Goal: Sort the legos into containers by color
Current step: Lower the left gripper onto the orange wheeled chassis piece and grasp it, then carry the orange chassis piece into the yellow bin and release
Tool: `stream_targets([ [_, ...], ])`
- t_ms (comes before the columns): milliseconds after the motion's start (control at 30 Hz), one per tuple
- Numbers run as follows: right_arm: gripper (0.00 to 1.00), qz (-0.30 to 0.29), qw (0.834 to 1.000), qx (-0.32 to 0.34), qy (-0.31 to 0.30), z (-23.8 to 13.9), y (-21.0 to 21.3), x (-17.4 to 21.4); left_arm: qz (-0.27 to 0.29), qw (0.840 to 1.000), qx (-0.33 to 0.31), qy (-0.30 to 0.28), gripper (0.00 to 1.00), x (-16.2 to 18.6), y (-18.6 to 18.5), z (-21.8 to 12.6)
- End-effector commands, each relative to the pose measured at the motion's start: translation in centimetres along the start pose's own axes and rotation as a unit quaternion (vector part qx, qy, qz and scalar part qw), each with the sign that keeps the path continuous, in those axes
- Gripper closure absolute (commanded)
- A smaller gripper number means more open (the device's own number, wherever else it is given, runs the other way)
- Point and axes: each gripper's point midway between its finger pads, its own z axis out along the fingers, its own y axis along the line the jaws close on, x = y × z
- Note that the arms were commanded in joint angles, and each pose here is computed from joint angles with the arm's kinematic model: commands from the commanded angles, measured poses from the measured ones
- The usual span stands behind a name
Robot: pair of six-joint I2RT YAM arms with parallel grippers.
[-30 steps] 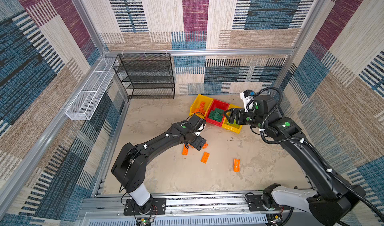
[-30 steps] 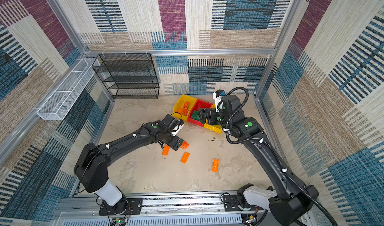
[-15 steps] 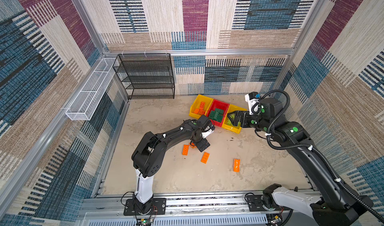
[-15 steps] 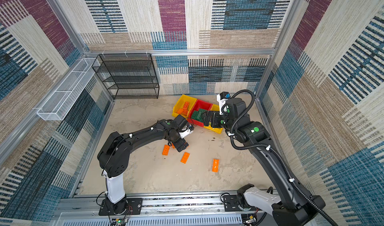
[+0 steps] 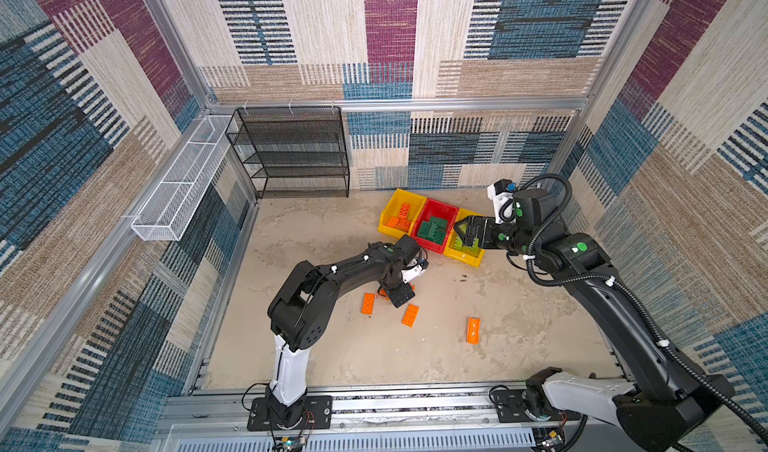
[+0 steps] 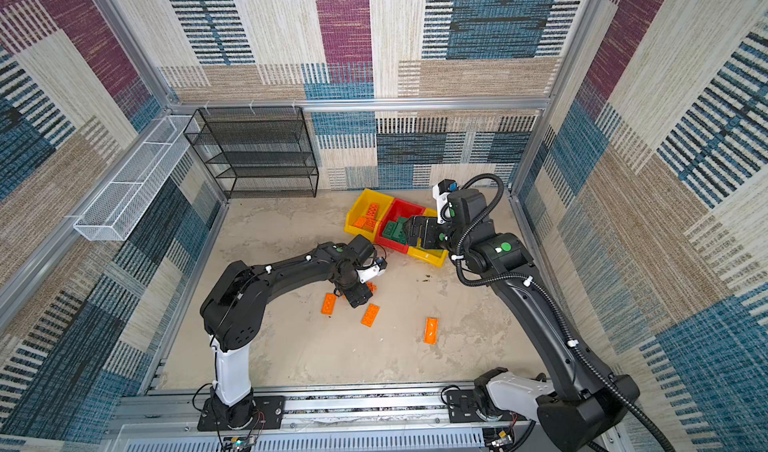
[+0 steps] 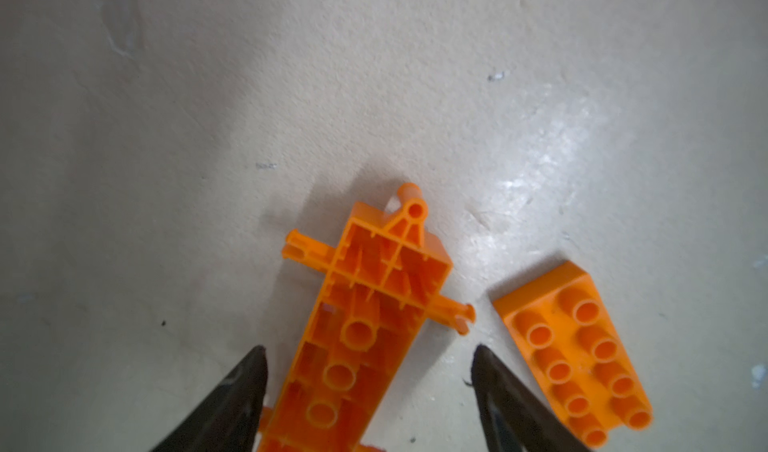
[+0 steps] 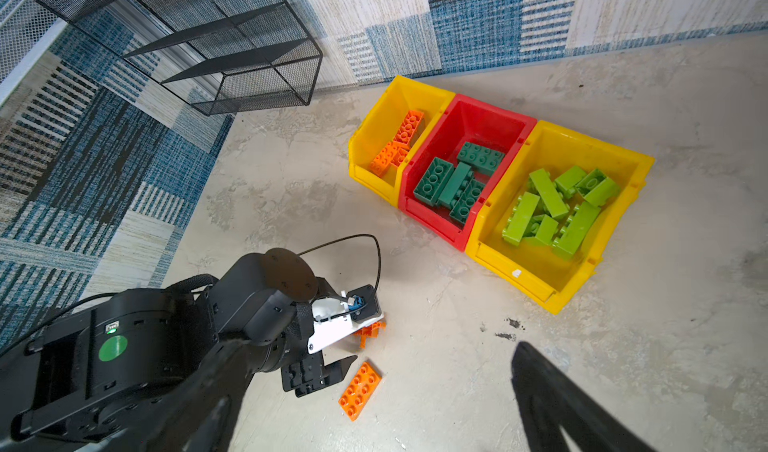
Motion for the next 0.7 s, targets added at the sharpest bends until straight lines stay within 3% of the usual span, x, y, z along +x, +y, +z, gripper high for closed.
stream_targets([
  [0, 0.00, -0.009, 1.000, -0.003, -0.008, 0.4, 0.1, -0.8, -0.009, 1.000, 0.001, 0.004, 0.34, 0.3, 0.3, 0.1],
  [233, 0.00, -0.012, 1.000, -0.002, -0.012, 1.1, 0.0, -1.9, -0.011, 1.000, -0.008, 0.019, 0.81, -0.3, 1.7, 0.3],
  [367, 0.00, -0.013, 1.000, 0.002, -0.019, 1.3, -0.3, -2.6, -0.021, 1.000, -0.012, 0.010, 0.87, -0.9, 2.9, -0.3],
  [667, 0.00, -0.015, 0.999, 0.012, -0.035, 1.2, -0.7, -4.3, -0.036, 0.996, -0.058, -0.064, 0.86, -5.8, 7.0, -5.1],
])
